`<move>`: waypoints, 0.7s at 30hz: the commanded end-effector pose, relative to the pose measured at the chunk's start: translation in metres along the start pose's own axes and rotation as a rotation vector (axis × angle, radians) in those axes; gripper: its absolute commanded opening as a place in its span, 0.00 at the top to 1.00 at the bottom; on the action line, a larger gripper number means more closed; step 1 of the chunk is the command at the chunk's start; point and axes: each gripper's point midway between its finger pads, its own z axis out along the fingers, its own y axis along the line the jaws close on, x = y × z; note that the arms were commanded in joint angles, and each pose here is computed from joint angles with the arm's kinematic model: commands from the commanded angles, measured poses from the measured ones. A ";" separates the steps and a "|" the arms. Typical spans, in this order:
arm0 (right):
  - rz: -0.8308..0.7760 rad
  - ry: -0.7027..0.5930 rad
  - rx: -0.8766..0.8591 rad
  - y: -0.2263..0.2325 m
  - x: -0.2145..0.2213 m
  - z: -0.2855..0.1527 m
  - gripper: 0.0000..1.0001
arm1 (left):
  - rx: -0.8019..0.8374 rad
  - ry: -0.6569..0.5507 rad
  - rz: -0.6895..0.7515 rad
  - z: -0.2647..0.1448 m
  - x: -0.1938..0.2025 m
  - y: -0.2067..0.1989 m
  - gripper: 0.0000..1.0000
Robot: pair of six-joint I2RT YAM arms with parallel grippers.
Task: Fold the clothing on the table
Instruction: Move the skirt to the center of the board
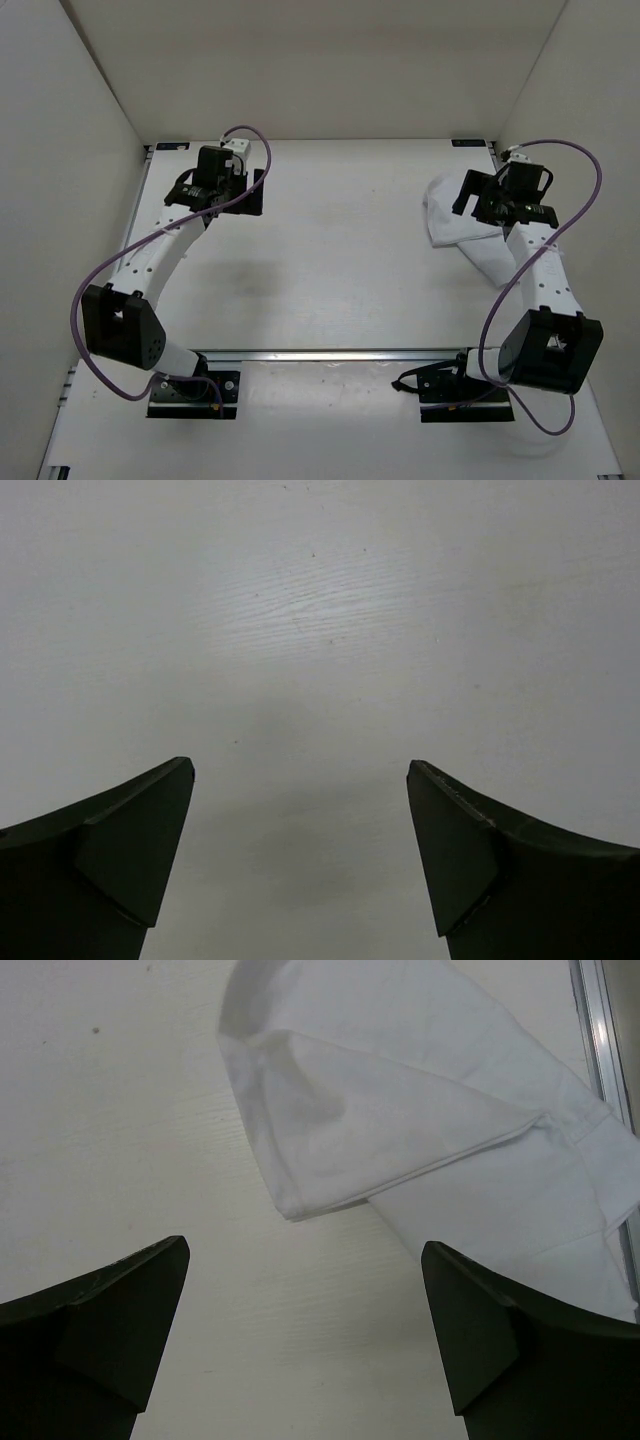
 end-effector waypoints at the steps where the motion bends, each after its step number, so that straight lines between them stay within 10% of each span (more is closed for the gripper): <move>1: 0.022 -0.021 0.011 -0.004 -0.021 0.001 0.01 | -0.041 -0.073 0.011 -0.011 -0.029 0.010 0.02; 8: -0.030 -0.037 0.105 -0.019 -0.046 0.008 0.00 | -0.211 -0.067 0.260 -0.013 -0.027 0.037 0.01; 12: -0.102 0.012 0.223 -0.030 -0.048 0.019 0.01 | -0.355 -0.116 0.068 -0.014 -0.075 0.090 0.01; 21: 0.168 0.156 0.234 -0.066 -0.009 0.063 0.03 | 0.027 0.004 -0.061 0.030 -0.027 -0.019 0.01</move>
